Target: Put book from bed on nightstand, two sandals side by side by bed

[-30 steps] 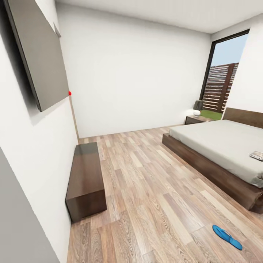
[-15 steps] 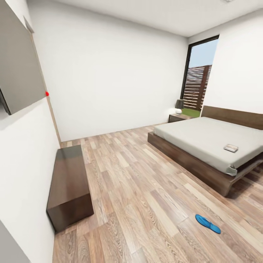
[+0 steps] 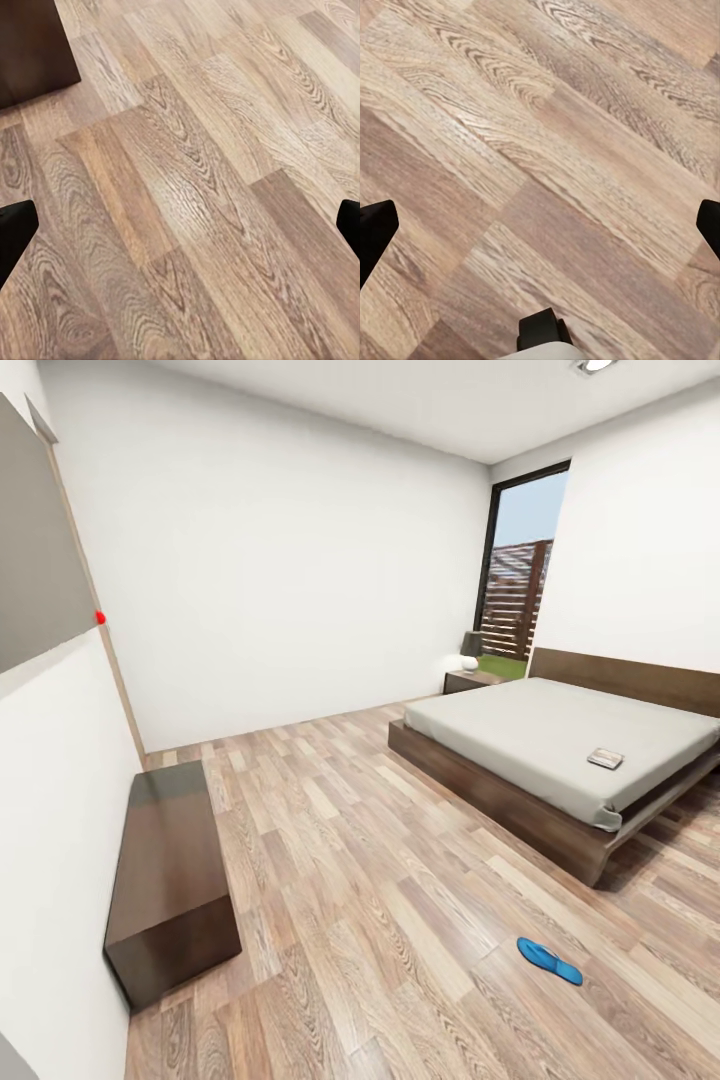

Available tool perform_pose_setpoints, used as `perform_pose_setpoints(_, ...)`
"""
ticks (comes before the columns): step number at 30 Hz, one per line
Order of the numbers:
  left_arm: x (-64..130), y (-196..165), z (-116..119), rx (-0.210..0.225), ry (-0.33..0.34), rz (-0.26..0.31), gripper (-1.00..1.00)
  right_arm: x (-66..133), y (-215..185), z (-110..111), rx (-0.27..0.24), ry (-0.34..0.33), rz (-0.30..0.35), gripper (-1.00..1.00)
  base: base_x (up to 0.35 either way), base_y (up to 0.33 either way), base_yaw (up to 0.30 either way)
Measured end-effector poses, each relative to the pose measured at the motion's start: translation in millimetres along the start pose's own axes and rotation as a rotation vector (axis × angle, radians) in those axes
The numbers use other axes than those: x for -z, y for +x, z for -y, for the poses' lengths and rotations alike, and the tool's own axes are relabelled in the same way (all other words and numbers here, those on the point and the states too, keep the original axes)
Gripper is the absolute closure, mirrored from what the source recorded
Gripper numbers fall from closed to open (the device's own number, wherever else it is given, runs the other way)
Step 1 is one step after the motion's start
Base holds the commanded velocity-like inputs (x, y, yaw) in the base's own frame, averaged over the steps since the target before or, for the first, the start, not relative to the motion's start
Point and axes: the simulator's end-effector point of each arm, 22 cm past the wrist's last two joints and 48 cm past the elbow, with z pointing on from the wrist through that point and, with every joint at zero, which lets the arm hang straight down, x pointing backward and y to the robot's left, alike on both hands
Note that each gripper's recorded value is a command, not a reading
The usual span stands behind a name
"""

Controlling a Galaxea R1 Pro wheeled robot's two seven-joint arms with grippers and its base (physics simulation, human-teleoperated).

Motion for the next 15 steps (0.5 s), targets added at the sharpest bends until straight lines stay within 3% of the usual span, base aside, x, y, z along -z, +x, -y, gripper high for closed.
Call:
perform_pose_setpoints(12,0.0,0.0,0.0,0.0,0.0,0.0,-1.0,0.1,0.2,-0.7,0.004,-0.002,0.0,-1.0,0.0,0.0,-0.004)
perform_pose_setpoints(15,0.0,0.0,0.0,0.0,0.0,0.0,-1.0,0.0,-0.2,0.1,0.004,-0.001,0.001,-1.0,0.0,0.0,-0.162)
